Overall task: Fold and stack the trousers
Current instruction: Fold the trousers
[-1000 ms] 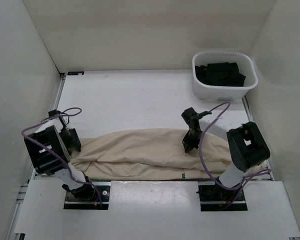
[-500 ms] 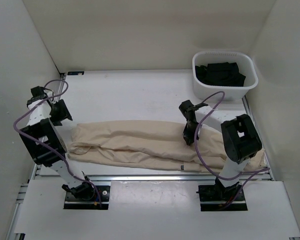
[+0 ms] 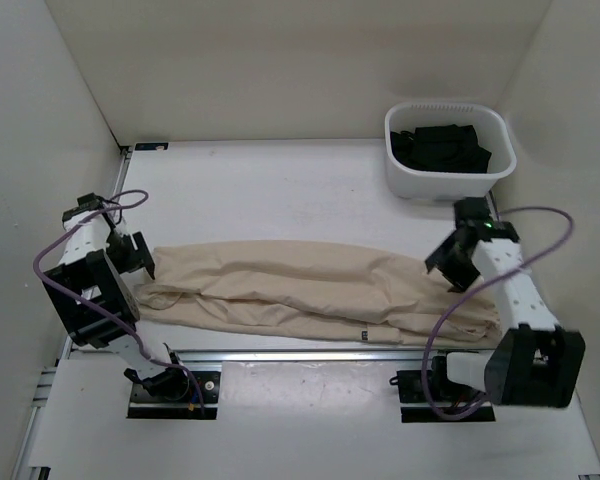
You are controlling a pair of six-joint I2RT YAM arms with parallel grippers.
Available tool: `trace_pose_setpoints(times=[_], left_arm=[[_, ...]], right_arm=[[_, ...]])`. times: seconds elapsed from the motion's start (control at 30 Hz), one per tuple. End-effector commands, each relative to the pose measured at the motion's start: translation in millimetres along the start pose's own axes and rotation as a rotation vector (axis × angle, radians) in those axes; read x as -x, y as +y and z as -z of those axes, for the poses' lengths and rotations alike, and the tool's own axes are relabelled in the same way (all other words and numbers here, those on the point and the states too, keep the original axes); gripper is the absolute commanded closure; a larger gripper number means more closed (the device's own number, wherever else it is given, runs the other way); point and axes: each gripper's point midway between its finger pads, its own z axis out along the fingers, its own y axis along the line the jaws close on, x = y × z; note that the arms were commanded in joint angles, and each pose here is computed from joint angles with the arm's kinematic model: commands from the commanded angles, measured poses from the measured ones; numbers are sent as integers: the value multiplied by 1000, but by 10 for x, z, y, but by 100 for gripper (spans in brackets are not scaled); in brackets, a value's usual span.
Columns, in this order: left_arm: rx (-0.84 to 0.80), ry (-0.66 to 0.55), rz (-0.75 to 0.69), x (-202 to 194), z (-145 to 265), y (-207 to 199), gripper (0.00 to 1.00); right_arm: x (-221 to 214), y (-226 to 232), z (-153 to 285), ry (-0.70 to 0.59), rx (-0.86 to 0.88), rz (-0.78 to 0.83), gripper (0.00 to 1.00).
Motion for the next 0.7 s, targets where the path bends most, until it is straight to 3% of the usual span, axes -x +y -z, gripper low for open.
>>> trace_pose_setpoints(times=[0.0,0.23,0.47,0.6,0.67], left_arm=[[6,28,2,-143,42,15,13],[35,124,-36,-468,-149,-15,13],[27,128,-36,-531,-198,-26,12],[17,152,-35,-554,-295,-44,17],[27,146,-36,-550,-320,-25,29]], right_arm=[[-193,-511,30,70,-51,-193,35],[-304,-1125,-47,160,-220,-380,30],[-281,-1595,146,10,-452,-500,26],[-254,-1699,-45,-31,-485,-561,26],[-161,-1724,-132,-75,-487,-587,26]])
